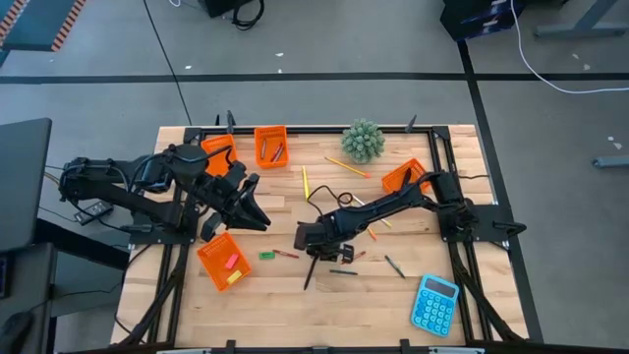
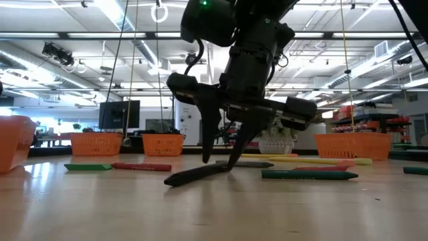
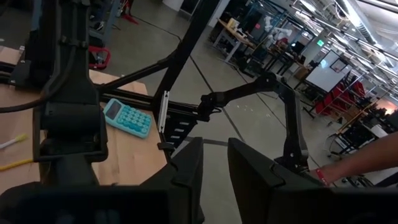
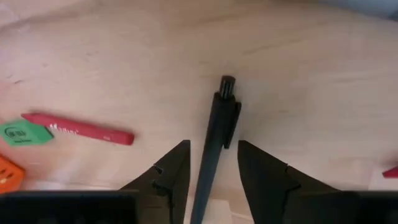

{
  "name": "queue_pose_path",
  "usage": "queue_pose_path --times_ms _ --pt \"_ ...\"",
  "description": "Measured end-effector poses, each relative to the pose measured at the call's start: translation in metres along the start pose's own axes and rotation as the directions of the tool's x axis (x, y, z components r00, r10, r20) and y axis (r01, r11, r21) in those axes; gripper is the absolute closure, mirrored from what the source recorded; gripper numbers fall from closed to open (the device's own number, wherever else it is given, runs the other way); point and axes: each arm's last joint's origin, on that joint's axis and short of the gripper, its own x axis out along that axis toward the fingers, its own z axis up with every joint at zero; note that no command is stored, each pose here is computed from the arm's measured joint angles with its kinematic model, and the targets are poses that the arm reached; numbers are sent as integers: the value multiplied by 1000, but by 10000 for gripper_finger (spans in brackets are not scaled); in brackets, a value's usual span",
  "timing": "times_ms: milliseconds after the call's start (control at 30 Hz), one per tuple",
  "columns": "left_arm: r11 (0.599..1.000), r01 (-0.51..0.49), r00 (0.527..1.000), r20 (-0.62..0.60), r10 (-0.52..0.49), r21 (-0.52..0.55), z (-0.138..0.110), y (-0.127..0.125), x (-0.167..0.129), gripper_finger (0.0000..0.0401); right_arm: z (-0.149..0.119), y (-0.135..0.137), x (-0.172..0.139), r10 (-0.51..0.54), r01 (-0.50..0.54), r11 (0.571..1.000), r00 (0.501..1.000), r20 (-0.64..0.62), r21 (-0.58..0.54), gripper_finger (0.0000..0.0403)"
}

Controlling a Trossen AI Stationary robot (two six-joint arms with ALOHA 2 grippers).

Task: Sort crayons/erasers/pens/pencils in bins
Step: Put the black pen into the right orange bin

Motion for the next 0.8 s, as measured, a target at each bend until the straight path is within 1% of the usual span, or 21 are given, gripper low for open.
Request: queue_pose_path --times_ms 200,333,533,800 --pt "1000 0 1000 0 0 1 0 0 0 318 -2 -3 2 -2 2 1000 1000 22 -6 316" --pt "1000 -1 1000 -2 1 -1 0 0 0 321 -1 -3 2 5 -5 1000 999 40 -5 338" --pt "1000 -10 1000 -20 10 -10 -2 1 0 317 1 -2 1 18 -17 1000 998 65 -12 345" --pt "1000 -11 1000 -21 10 -10 -2 1 0 323 1 2 -2 49 -44 998 993 106 -52 347"
